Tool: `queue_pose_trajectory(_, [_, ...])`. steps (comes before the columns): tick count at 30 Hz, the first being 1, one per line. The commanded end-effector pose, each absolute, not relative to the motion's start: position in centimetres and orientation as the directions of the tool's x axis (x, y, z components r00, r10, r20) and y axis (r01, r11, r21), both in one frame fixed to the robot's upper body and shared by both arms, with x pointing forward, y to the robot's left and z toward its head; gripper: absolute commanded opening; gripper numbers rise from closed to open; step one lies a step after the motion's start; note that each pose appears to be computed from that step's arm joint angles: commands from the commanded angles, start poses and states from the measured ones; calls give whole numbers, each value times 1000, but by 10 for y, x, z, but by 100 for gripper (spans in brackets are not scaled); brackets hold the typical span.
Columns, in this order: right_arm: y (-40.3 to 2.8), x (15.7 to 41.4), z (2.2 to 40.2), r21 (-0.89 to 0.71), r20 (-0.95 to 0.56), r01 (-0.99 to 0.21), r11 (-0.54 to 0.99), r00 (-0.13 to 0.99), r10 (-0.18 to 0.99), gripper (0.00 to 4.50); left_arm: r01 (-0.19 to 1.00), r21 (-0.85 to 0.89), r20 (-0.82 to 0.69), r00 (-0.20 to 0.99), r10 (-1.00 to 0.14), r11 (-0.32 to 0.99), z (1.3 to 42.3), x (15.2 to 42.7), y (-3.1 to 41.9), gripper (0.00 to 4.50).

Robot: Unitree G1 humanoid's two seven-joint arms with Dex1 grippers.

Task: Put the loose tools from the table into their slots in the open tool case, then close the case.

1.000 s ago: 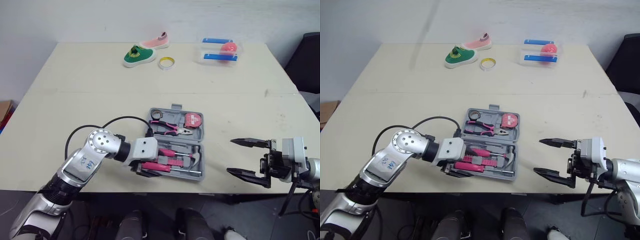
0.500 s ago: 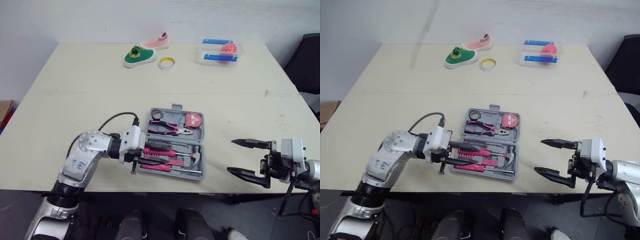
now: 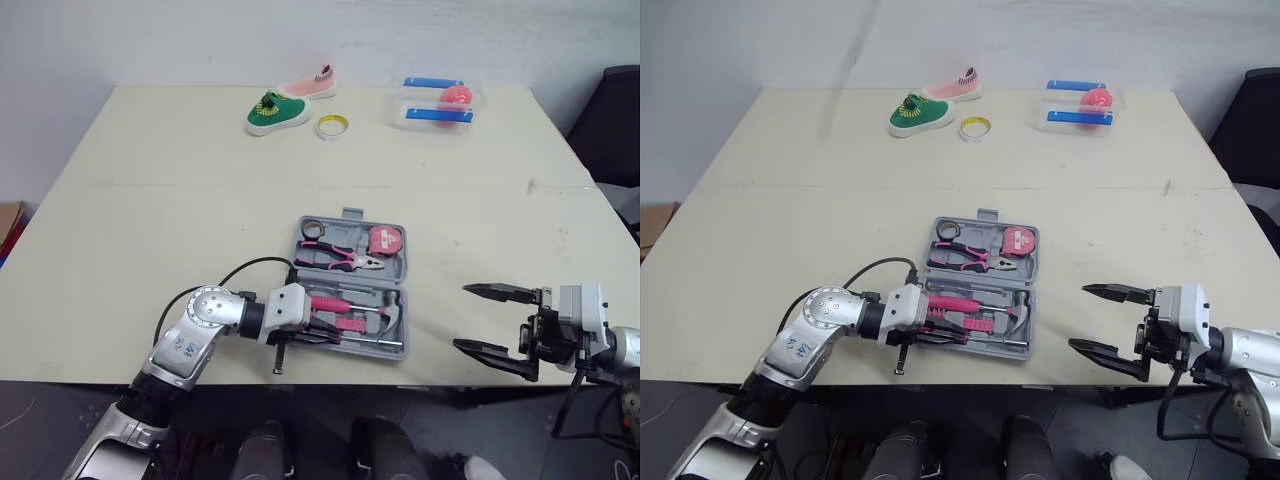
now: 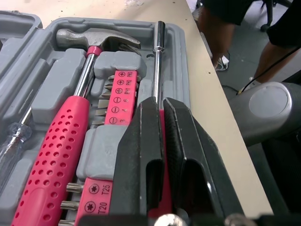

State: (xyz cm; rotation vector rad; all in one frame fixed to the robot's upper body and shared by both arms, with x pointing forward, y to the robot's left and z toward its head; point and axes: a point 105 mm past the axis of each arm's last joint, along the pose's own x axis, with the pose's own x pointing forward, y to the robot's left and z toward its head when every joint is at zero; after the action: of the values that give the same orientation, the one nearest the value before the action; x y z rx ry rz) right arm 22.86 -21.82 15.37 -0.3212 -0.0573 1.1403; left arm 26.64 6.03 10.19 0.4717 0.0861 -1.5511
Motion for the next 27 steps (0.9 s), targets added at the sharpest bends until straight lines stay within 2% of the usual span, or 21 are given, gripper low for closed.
queue_pose_trajectory(1, [-224,227,158,-308,-99,-869,388,435,895,450,980,198,-426,74,-902,-13,83,271,66,12])
queue_pose_trajectory(4, [-227,226,157,-308,-100,-868,390,437,894,450,985,173,-469,104,-877,24,75,274,69,12])
queue_pose_trajectory(11, [-234,224,152,-308,-102,-865,396,444,890,450,999,42,-628,42,-777,20,42,258,83,12])
queue_pose_trajectory(14, [-233,226,151,-305,-97,-861,407,453,886,450,997,77,-626,58,-778,12,42,260,82,12])
queue_pose_trajectory(19, [-230,237,150,-266,-113,-827,495,536,836,450,971,237,-321,101,-942,24,97,268,63,12])
queue_pose_trajectory(22, [-235,257,138,-282,-228,-754,593,653,722,450,945,309,-93,139,-986,105,144,276,75,12])
queue_pose_trajectory(23, [-230,260,139,-273,-214,-761,589,645,734,450,938,306,-37,181,-983,161,157,283,84,12])
queue_pose_trajectory(25, [-221,262,138,-256,-203,-778,573,623,755,450,924,305,3,240,-971,230,168,292,99,12])
queue_pose_trajectory(27, [-216,266,132,-257,-227,-789,557,610,759,395,902,312,-15,319,-948,299,170,305,118,0])
